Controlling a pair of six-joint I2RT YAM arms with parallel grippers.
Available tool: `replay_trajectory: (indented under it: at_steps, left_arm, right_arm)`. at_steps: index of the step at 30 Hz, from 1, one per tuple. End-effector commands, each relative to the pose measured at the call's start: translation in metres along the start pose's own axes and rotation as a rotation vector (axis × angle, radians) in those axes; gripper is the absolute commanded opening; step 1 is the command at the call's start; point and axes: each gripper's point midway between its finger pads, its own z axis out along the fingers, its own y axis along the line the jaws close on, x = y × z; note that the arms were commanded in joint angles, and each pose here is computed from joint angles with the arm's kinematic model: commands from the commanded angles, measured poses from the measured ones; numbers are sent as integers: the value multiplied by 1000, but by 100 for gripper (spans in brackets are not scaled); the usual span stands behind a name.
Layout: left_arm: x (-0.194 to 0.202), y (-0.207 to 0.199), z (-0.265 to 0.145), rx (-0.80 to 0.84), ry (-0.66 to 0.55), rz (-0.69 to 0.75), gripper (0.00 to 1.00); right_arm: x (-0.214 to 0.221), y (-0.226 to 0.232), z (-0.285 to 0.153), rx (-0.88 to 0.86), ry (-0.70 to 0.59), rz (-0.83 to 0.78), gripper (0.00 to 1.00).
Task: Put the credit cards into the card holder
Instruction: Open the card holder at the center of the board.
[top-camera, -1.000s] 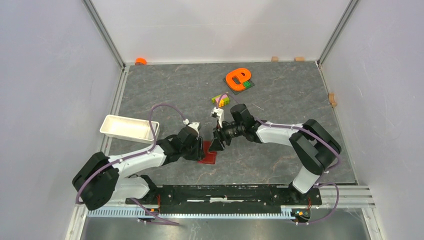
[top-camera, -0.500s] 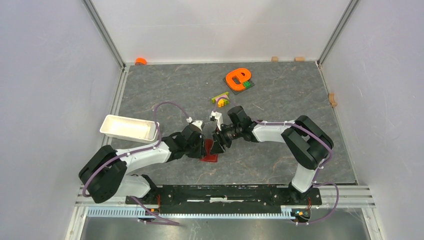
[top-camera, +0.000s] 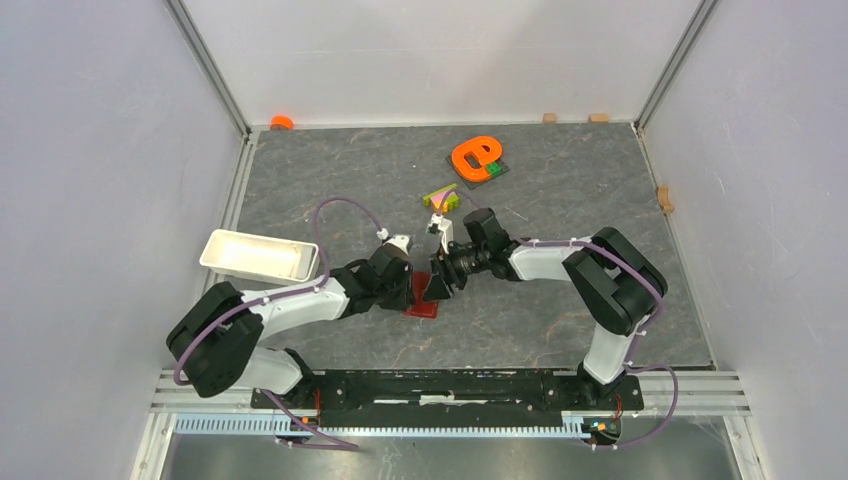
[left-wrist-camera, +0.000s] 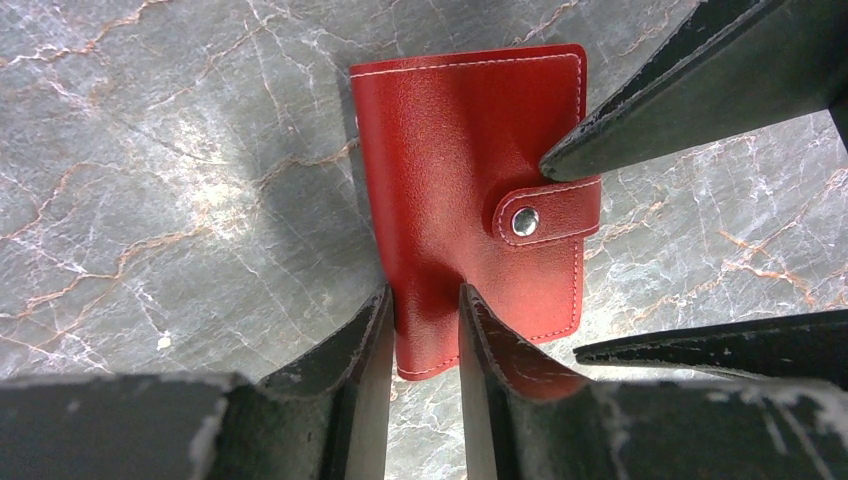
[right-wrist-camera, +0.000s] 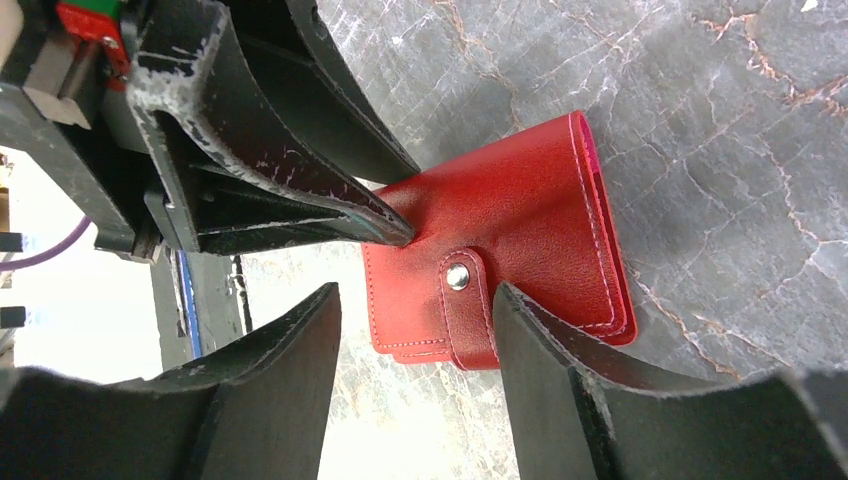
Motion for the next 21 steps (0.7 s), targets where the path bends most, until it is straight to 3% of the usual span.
replay_trajectory:
  at_steps: [1,7,16,21]
  left_arm:
    - [13,35,9,-156,39,72,34]
    - [12,33,13,-152,47,67,32]
    - [15,34,15,-155,53,53,31]
    - [15,36,16,-167,55,54,31]
  right_arm:
    - [63,4,-2,-11,152,114,63]
    - [87,30,0,-96,200,141,62]
    - [75,50,3,-168,142,192,52]
    - [81,48,3,-151,158,193,35]
